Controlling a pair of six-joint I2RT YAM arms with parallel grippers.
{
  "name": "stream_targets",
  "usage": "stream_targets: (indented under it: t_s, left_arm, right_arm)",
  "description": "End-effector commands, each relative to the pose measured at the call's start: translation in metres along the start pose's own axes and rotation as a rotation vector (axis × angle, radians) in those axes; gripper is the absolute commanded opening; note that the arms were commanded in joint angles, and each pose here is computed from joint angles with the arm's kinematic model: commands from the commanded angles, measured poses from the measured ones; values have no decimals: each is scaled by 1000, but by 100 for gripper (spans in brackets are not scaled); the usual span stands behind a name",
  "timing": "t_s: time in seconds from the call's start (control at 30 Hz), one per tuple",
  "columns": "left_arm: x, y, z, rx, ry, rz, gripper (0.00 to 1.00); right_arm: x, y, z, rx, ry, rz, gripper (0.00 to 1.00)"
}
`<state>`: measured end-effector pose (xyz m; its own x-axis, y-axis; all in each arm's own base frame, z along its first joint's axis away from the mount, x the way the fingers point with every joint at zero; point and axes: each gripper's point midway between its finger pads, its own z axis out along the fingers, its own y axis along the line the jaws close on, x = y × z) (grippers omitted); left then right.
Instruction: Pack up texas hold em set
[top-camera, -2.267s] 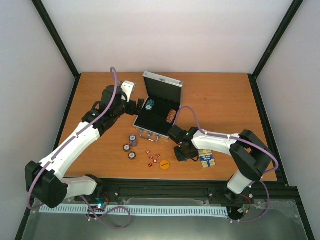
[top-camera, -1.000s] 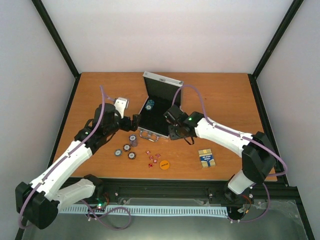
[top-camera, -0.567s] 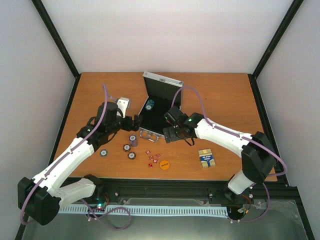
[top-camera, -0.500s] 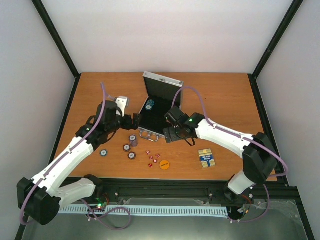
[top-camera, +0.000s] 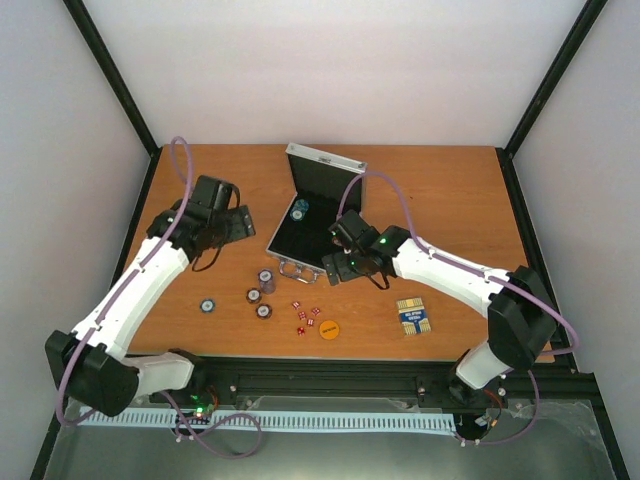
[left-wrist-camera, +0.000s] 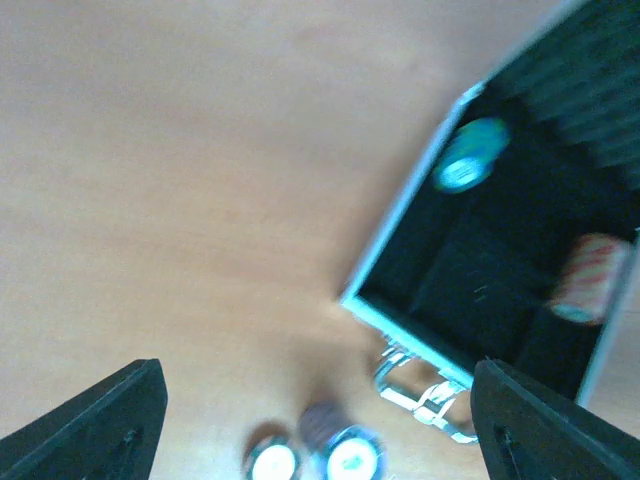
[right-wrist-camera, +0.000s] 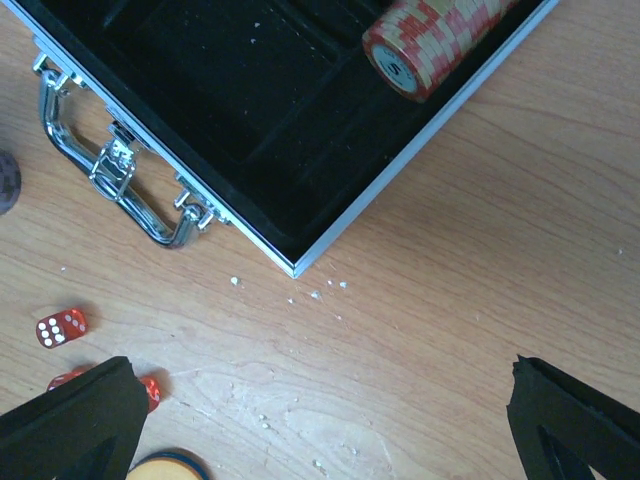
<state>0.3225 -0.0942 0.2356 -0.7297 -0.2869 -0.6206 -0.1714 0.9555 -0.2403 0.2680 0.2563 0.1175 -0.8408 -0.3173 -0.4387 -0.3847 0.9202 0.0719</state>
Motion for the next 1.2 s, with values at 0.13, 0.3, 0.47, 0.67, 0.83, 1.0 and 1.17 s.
stream_targets:
  t_s: [0.13, 0.3, 0.47, 0.67, 0.83, 1.0, 1.17]
  left_arm:
    - [95, 94, 5, -342, 205, -398, 84]
    - [110, 105, 15, -371, 190, -485, 79]
    - [144, 108, 42, -363, 307, -531, 80]
    - [160, 135, 58, -377, 324, -604, 78]
    - [166, 141, 70, -346, 346, -625, 79]
    - [175, 142, 80, -354, 402, -616, 80]
    - [178, 148, 84, -360, 421, -633, 82]
  right_arm:
    - [-1, 5, -10, -58, -79, -38, 100]
    - [11, 1, -10, -67, -82, -37, 100]
    - [19, -2, -13, -74, -91, -29, 100]
    - [27, -6, -13, -78, -86, -6, 100]
    - [32, -8, -8, -64, -71, -10, 100]
    - [35, -8, -3, -59, -52, -11, 100]
    - [39, -11, 1, -48, -41, -7, 100]
